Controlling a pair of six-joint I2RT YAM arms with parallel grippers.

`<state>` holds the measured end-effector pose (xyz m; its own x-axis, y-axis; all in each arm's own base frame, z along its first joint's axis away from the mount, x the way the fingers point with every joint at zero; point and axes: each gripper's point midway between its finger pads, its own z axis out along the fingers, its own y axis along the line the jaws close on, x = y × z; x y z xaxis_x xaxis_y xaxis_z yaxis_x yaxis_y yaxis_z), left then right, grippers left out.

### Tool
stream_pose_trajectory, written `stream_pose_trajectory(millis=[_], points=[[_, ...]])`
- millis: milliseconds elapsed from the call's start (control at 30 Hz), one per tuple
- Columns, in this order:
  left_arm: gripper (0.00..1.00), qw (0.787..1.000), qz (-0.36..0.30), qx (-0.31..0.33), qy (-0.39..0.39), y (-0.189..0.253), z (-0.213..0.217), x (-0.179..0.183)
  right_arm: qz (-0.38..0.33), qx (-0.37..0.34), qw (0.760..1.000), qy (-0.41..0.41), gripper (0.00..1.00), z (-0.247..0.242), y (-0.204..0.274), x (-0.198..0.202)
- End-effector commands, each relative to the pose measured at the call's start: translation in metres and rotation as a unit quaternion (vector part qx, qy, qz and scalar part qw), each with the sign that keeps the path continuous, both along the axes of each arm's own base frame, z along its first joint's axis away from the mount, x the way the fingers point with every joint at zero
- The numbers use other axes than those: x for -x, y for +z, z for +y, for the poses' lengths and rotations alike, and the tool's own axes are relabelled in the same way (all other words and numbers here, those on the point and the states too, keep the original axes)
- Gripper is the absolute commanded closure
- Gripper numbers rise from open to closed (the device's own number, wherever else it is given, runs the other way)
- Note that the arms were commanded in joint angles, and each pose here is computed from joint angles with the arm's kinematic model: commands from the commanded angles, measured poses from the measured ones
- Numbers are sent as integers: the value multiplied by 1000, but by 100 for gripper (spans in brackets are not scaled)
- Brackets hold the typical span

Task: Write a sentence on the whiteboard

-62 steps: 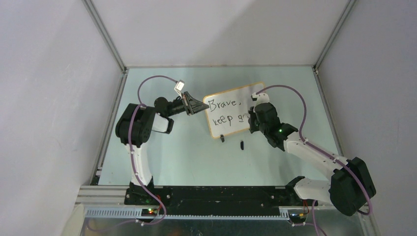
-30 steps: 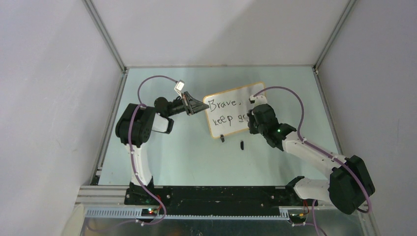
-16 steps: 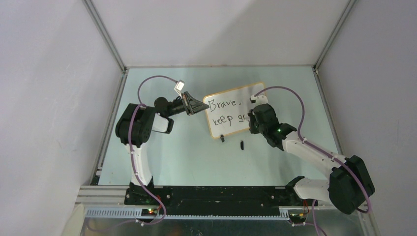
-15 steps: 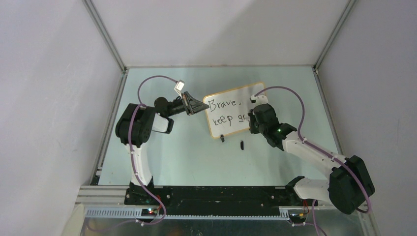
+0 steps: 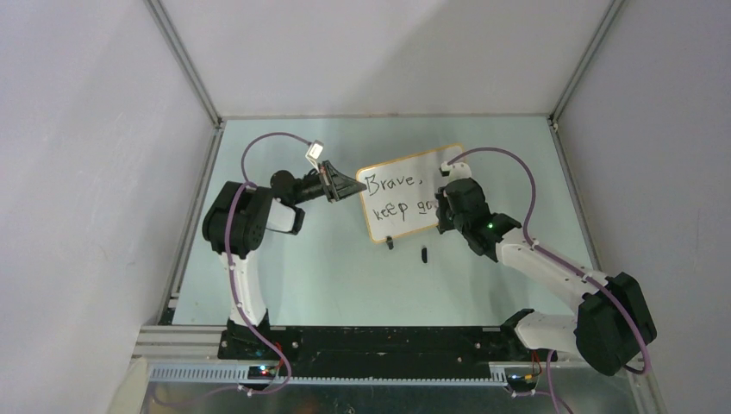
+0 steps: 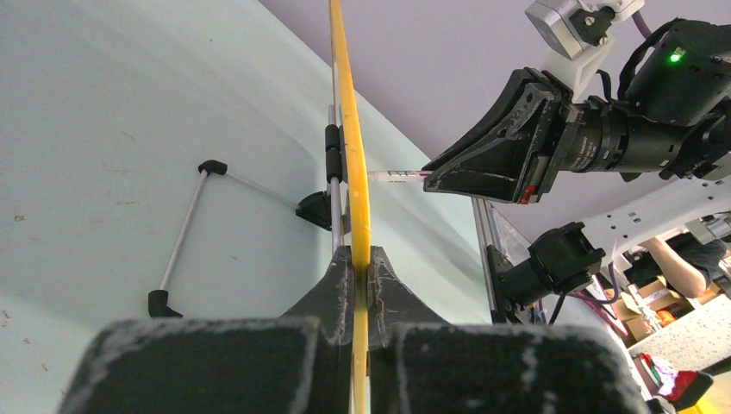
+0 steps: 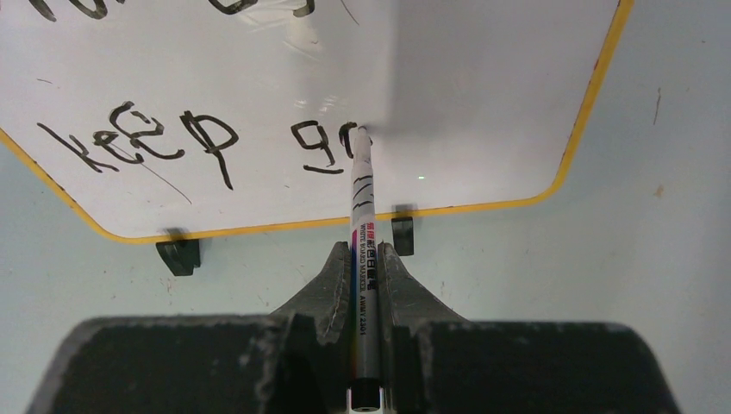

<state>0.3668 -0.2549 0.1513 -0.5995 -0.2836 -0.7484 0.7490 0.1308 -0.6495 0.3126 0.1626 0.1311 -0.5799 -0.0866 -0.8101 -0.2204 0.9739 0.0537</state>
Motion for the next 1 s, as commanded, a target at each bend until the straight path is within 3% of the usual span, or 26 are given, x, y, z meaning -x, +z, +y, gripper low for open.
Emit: stream_pose_trajectory(millis=[0,967], points=[[100,999,-35,-8,-40,7,-5,19,-38,-19,999,1,100,8,28,-15],[100,999,-35,-8,-39,7,-4,19,-67,-29,997,-12,100,-1,44,-15]])
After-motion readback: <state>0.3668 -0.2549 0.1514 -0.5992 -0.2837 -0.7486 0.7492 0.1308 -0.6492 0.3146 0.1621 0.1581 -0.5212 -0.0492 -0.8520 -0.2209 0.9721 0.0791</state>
